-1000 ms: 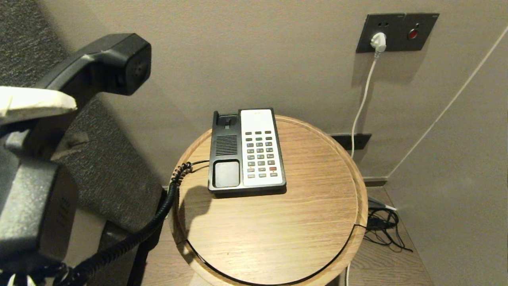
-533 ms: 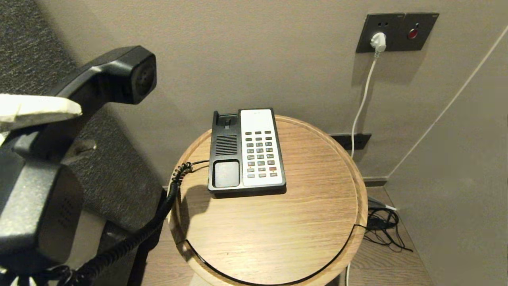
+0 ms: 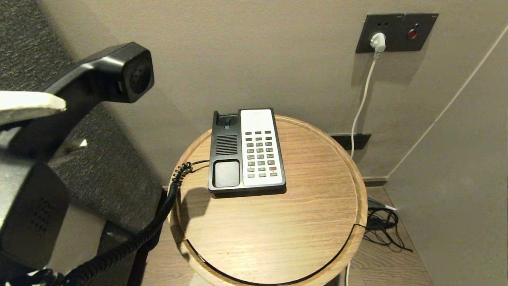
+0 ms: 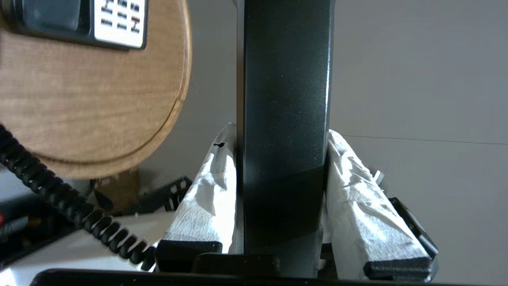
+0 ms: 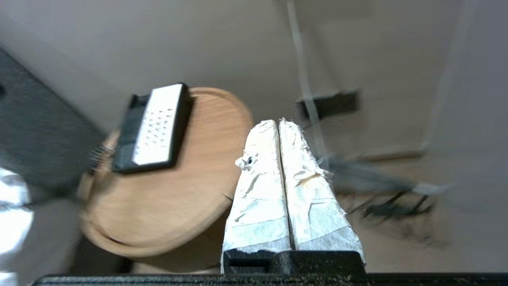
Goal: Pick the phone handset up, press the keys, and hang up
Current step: Dial the number
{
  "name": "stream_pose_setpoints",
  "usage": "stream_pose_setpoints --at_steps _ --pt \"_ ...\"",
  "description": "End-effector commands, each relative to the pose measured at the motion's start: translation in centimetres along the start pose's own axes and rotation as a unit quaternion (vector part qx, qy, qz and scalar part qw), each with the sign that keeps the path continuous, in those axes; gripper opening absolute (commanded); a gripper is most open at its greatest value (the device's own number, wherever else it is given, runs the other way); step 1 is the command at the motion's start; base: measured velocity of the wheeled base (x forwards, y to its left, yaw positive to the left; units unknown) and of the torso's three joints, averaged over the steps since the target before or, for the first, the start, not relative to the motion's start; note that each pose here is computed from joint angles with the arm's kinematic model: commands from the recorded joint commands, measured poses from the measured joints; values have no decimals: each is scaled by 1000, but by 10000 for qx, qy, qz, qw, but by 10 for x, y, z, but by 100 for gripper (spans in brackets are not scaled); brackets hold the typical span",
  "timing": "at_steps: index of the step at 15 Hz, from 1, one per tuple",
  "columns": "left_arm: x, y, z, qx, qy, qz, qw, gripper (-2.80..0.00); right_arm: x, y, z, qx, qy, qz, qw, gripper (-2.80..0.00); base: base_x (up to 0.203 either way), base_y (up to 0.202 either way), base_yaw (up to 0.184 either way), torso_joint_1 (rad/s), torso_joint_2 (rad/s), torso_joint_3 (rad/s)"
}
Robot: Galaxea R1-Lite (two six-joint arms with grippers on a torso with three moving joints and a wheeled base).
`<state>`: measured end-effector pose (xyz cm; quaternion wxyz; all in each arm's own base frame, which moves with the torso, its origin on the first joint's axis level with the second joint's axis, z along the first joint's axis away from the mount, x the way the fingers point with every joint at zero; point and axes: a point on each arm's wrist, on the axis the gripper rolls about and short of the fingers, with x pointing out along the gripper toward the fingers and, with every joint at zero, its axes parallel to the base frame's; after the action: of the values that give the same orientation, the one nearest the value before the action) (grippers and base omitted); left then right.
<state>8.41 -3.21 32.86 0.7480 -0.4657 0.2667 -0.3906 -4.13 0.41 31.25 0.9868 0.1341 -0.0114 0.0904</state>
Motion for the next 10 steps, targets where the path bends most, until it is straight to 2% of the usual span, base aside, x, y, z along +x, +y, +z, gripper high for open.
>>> stream_pose_setpoints --at_steps 1,3,5,6,7,8,10 --pt "1 2 3 -59 -38 42 10000 -280 134 -13 31 364 1601 -133 9863 -280 0 0 0 0 0 0" --pt "0 3 4 -62 -140 100 9998 -280 198 -12 22 519 2423 166 9687 -280 0 0 0 0 0 0" --pt "1 4 7 -79 -199 144 9997 -280 244 13 -1 578 3145 614 9455 -280 0 0 0 0 0 0" --pt "4 7 9 -123 -178 185 9996 -280 265 25 -17 562 3388 548 9376 -280 0 0 0 0 0 0" --pt "5 9 10 -145 -178 217 9995 -280 284 37 -31 512 3471 491 9351 -280 0 0 0 0 0 0" --pt "5 9 10 -149 -167 216 9995 -280 300 53 -40 467 3389 601 9377 -280 0 0 0 0 0 0" --pt "5 8 11 -86 -187 152 9997 -280 318 90 -51 385 3261 1012 9391 -280 0 0 0 0 0 0"
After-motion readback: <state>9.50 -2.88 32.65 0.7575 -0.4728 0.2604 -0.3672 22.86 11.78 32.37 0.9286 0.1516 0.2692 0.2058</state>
